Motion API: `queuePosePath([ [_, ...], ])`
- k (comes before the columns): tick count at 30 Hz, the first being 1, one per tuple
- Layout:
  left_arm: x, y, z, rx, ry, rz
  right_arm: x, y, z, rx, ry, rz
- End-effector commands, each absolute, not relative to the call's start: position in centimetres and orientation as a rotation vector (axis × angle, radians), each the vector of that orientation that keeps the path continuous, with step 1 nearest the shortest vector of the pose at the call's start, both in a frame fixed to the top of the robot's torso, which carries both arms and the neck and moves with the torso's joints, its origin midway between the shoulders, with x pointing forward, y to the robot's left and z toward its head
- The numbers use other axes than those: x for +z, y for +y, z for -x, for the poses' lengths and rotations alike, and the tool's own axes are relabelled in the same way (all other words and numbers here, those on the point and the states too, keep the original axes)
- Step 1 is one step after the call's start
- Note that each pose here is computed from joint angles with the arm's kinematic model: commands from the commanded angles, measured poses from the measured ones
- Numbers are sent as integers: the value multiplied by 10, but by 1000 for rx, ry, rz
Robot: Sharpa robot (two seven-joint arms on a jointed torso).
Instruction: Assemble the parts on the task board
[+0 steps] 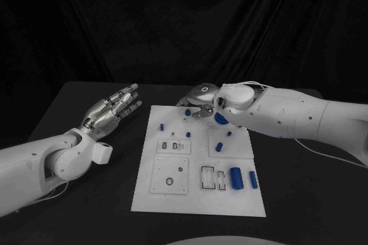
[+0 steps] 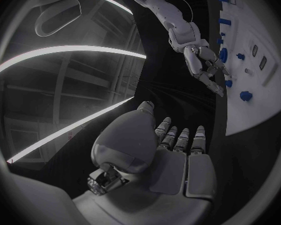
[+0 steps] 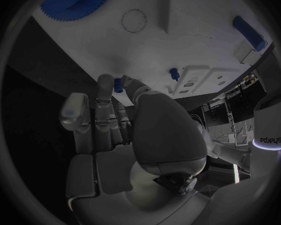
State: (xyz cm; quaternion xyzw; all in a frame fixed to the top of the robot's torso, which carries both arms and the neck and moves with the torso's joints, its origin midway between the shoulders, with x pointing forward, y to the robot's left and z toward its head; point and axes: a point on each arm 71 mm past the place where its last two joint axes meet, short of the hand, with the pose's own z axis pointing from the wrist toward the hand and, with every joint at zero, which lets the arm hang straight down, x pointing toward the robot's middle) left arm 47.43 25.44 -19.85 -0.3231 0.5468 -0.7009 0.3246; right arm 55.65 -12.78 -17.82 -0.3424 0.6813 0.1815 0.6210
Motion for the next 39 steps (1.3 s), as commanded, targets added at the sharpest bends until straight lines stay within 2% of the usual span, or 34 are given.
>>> queuePosePath([
  [1, -195, 254, -474, -1882, 1390, 822, -179, -131, -558, 375, 1577, 755],
  [10, -195, 256, -473, -1877, 1395, 826, -172, -138, -557, 403, 1491, 733],
  [21, -195, 261, -471, -1866, 1391, 832, -131, -175, -538, 447, 1378, 662],
  [27, -195, 261, -471, -1866, 1391, 831, -124, -204, -533, 427, 1474, 536],
  [33, -195, 258, -471, -1878, 1396, 830, -132, -225, -534, 353, 1586, 456],
  [39, -196, 258, -471, -1881, 1397, 830, -142, -233, -533, 325, 1629, 428],
])
